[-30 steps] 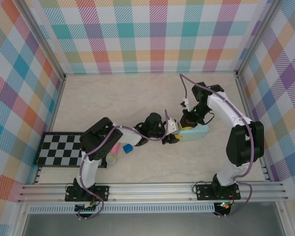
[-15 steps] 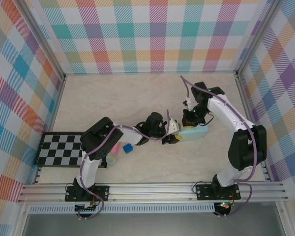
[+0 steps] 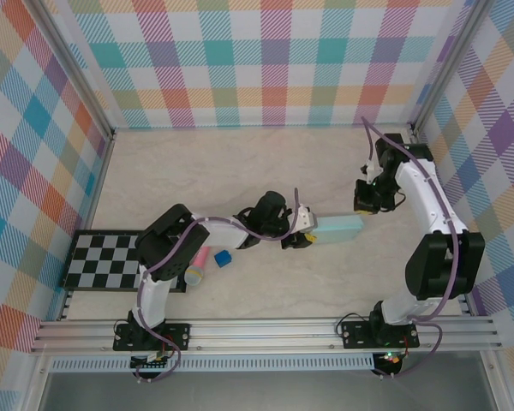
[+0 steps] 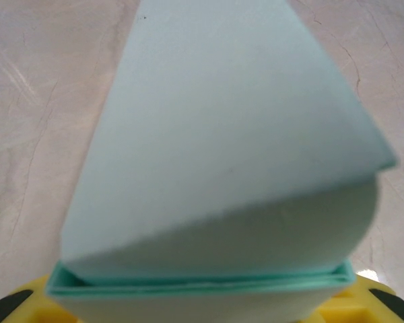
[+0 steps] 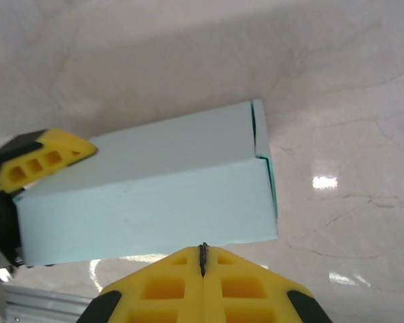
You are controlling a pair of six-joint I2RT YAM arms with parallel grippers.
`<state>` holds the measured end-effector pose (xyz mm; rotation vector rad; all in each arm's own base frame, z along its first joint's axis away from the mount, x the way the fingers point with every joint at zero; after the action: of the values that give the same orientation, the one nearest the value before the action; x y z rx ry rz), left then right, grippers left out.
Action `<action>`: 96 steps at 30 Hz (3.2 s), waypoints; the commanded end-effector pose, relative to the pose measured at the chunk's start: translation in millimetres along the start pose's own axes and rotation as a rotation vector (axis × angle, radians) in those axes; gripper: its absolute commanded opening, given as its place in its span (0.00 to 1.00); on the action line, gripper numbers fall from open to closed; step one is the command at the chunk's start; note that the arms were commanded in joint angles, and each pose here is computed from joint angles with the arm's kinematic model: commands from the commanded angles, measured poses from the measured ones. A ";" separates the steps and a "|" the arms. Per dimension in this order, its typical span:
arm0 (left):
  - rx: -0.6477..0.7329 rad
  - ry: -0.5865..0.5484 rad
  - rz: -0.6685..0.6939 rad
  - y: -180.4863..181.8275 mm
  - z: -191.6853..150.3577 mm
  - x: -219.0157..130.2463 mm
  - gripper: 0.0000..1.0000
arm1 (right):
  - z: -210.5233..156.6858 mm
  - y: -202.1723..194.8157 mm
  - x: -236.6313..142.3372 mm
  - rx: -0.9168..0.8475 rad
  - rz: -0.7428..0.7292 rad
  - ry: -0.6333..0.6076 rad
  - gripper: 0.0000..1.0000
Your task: Fold the paper box
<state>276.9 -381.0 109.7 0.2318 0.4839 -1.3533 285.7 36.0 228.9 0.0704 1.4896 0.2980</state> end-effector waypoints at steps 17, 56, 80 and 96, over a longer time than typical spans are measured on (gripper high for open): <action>-0.183 0.101 0.070 -5.4 -78.1 -6.0 0.11 | 4.9 -3.9 24.8 -0.071 0.005 0.098 0.00; -0.268 0.101 0.010 -10.7 -104.9 1.4 0.11 | 3.8 104.1 53.0 -0.227 0.078 0.169 0.00; -0.334 0.044 -0.013 -3.4 -107.6 6.2 0.12 | 1.6 120.5 49.7 -0.197 0.174 0.113 0.00; -0.333 0.084 -0.004 -0.8 -107.7 8.5 0.12 | 2.8 75.0 77.3 -0.082 0.136 0.088 0.00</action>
<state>271.1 -365.0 78.7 -0.0272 0.4200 -1.3411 276.7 151.6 180.2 0.1248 1.5469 0.5810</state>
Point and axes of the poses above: each hand's point on the last joint's axis, 136 mm out from that joint toward the fingers, its own x axis out along the fingers, its own y axis along the line the jaws close on, z = x × y, the point moved 7 cm from there along -x, back along the fingers, and after that the axes turned 14 degrees about -x, right-handed, at the moved point
